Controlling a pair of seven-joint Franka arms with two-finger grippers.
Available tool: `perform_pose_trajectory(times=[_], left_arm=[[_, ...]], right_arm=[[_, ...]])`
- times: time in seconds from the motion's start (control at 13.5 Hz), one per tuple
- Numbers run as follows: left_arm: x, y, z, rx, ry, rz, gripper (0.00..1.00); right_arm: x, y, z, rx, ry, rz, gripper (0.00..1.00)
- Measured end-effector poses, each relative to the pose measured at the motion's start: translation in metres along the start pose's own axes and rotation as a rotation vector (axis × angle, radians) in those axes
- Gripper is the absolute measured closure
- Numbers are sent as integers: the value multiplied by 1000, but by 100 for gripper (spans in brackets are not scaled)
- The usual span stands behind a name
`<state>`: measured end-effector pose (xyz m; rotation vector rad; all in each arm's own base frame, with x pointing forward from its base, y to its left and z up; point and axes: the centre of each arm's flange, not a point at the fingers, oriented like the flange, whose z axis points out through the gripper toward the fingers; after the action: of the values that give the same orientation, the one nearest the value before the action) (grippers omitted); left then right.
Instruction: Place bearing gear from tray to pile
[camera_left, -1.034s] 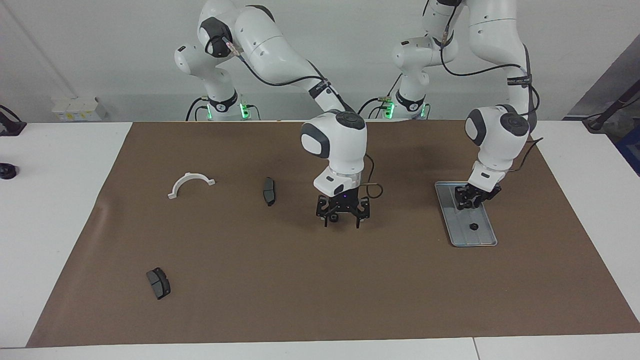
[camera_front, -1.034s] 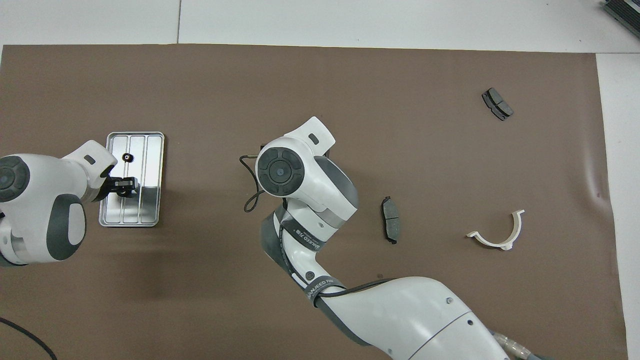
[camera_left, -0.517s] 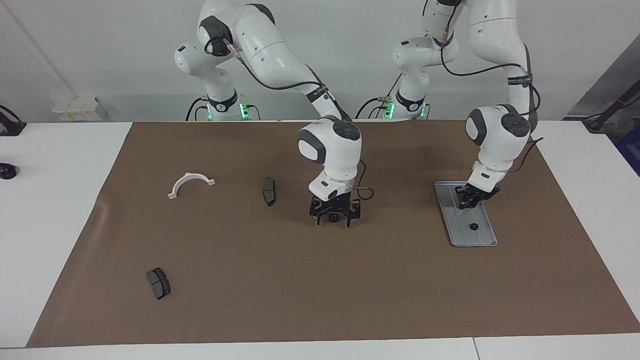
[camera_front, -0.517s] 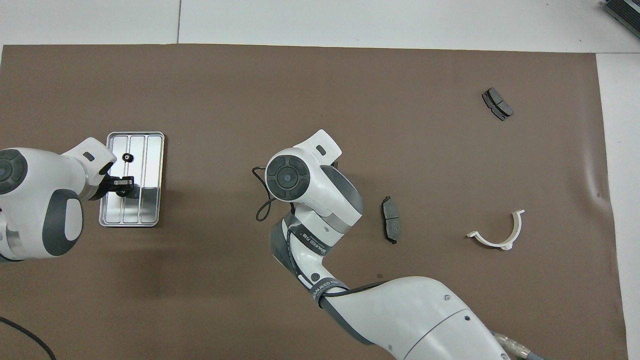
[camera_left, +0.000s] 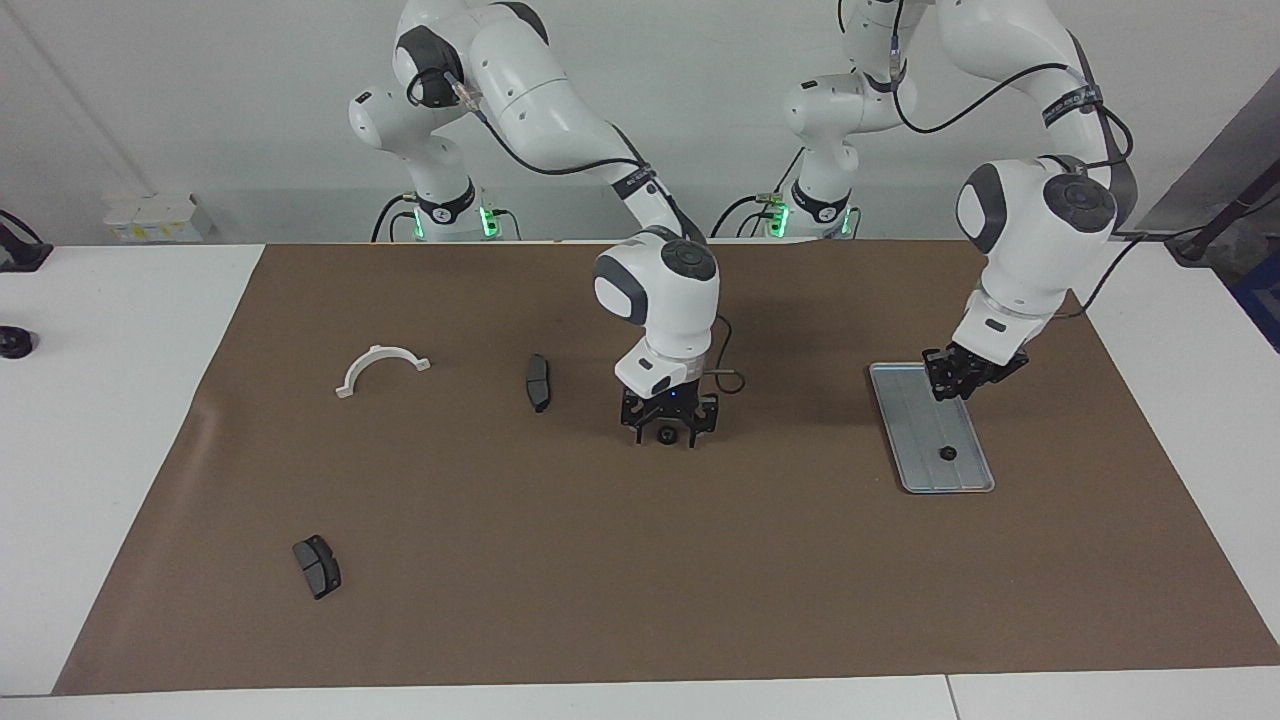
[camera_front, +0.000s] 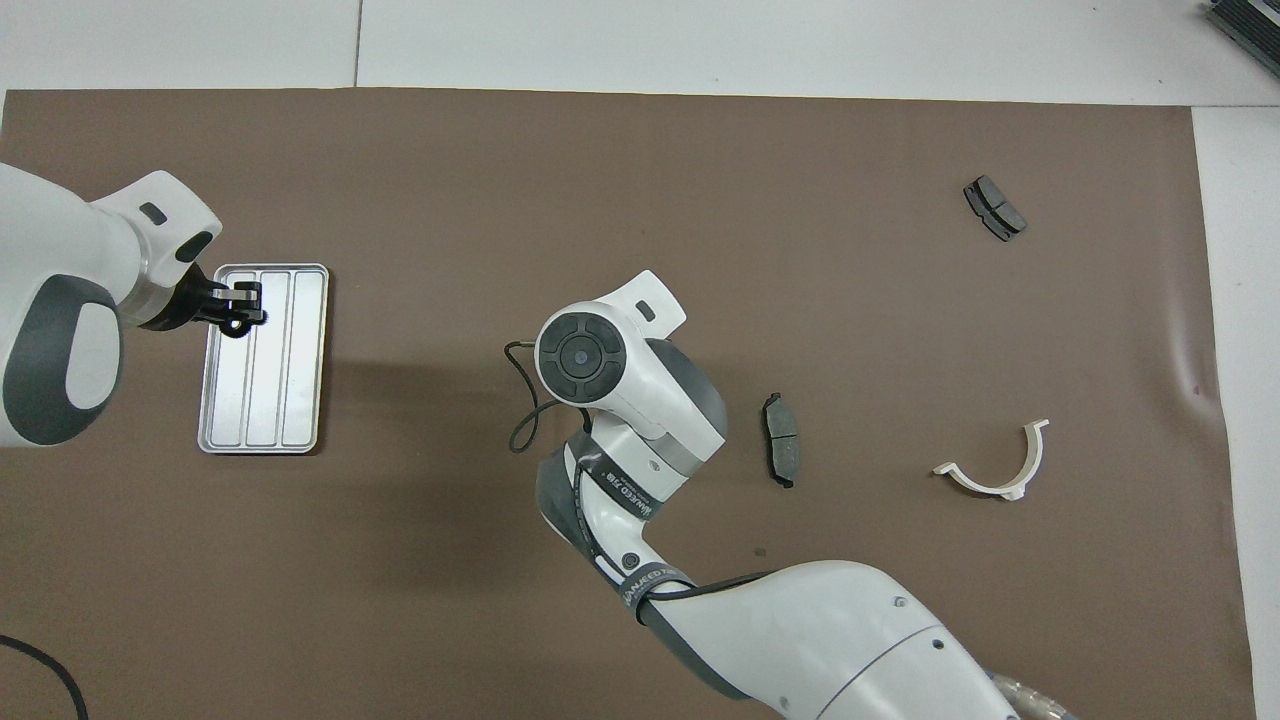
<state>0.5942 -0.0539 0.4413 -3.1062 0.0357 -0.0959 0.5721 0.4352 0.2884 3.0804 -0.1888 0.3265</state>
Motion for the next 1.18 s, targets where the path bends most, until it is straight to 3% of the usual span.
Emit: perform_pose_trajectory(times=[0.15,0.22,0.37,0.52,0.81,1.18], left_arm=[[-3,40,-1,-5,3,-27,66],[-5,51,0,-7,3,-33,66],[-4,53,1,-7,2,-41,66],[-3,48,2,-6,4,-49,66],[-4,47,5,-7,6,-50,66],[-4,47,6,-8,12,-50,66]], right_arm=[[-5,-2,-2,-4,-16,-4,21],[-8,-4,-3,-3,-23,-6,32],[-11,-5,-4,-9,-34,-8,36],[-12,-4,-5,-9,-36,-8,55],[-11,-4,-6,-8,-36,-6,66],[-9,-1,-5,-11,-37,-1,66]])
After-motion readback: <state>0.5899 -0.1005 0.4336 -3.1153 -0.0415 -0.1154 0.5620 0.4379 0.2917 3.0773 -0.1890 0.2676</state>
